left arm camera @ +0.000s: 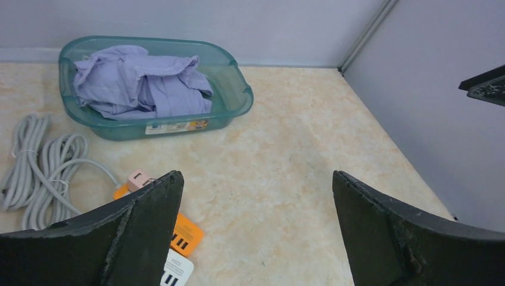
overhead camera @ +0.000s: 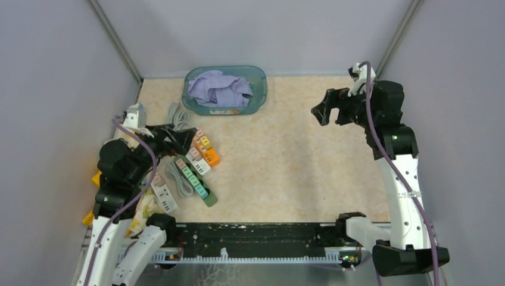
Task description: Pull the plug off the socket
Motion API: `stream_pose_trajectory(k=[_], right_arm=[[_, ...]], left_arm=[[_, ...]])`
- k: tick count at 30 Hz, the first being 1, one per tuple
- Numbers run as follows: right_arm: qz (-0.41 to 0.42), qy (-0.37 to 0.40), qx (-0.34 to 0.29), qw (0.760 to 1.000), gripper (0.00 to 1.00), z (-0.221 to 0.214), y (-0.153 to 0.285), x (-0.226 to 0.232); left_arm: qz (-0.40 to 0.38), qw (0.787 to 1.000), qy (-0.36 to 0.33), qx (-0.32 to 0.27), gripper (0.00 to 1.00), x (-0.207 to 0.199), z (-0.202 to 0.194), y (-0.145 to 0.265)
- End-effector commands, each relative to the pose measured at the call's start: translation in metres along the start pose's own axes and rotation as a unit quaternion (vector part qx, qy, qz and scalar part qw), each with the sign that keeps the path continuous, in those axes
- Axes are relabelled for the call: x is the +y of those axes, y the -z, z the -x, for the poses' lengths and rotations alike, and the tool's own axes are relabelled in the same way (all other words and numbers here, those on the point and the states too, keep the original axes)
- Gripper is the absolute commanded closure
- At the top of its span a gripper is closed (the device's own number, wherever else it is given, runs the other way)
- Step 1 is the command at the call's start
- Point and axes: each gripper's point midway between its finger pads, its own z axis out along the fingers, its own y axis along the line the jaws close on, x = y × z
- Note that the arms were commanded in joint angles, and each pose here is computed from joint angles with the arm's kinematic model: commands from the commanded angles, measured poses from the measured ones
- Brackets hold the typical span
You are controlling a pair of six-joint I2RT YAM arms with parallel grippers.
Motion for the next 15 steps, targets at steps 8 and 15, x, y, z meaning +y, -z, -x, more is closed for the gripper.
stream_pose_trajectory(k=[8, 15], right_arm=[[0.163, 0.125, -0.015, 0.979, 0.01, -0.032, 0.008, 0.039], [0.220, 0.161, 0.024, 0.962, 0.01, -0.102, -0.015, 0.033]], left_arm=[[-0.077, 0.984, 0.152, 0.057, 0.00, -0.021, -0.057, 0.009], [0.027, 0.963, 0.233, 0.135, 0.00, 0.016, -0.123, 0.009]])
